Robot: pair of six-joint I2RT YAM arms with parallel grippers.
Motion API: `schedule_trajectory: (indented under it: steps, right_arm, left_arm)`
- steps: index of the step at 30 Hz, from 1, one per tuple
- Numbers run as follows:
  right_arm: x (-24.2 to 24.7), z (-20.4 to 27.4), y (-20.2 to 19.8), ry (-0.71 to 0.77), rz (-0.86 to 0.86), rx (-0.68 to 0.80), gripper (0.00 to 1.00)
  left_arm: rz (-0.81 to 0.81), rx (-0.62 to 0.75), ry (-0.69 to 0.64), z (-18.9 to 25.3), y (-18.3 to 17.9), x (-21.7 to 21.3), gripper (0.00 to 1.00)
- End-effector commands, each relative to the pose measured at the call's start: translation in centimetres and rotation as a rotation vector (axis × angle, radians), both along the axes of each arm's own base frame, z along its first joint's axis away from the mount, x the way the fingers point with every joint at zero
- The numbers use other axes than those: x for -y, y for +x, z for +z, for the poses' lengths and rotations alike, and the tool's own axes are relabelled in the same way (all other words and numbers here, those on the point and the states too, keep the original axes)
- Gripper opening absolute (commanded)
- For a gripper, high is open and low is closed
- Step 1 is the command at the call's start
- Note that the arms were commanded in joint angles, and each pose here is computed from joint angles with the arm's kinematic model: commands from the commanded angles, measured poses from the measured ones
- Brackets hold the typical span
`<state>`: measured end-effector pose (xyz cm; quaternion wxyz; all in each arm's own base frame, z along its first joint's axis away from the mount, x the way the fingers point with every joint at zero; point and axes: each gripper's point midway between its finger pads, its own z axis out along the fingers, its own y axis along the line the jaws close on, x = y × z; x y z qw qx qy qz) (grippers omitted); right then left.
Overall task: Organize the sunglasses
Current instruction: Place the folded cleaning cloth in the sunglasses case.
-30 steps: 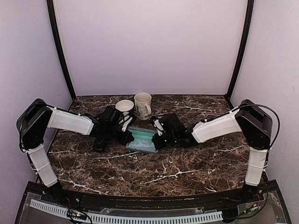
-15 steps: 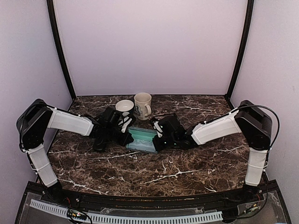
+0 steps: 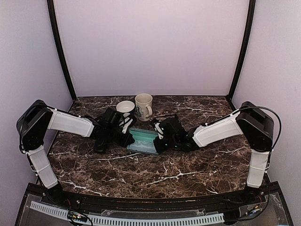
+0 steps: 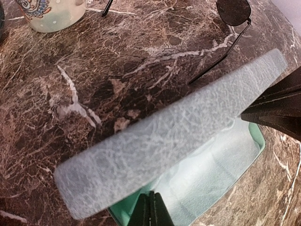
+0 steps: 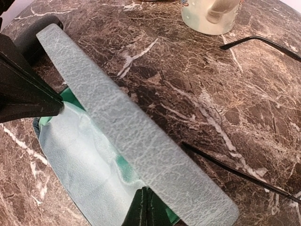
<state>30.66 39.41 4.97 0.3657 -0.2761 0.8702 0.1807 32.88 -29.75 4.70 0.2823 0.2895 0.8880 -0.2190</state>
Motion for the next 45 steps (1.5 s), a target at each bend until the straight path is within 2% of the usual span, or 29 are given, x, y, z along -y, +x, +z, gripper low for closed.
schedule_trajectory:
  steps: [1,45]
  right_arm:
    - [-0.40,1.01,0.07,0.033,-0.008,0.041,0.02]
    - [-0.42,1.00,0.37,0.053,-0.031,0.055,0.06]
  left_arm:
    - [0.007,0.044,-0.050,2.36,0.34,0.17,0.00]
    - [0.016,0.047,-0.050,1.92,0.75,0.31,0.00]
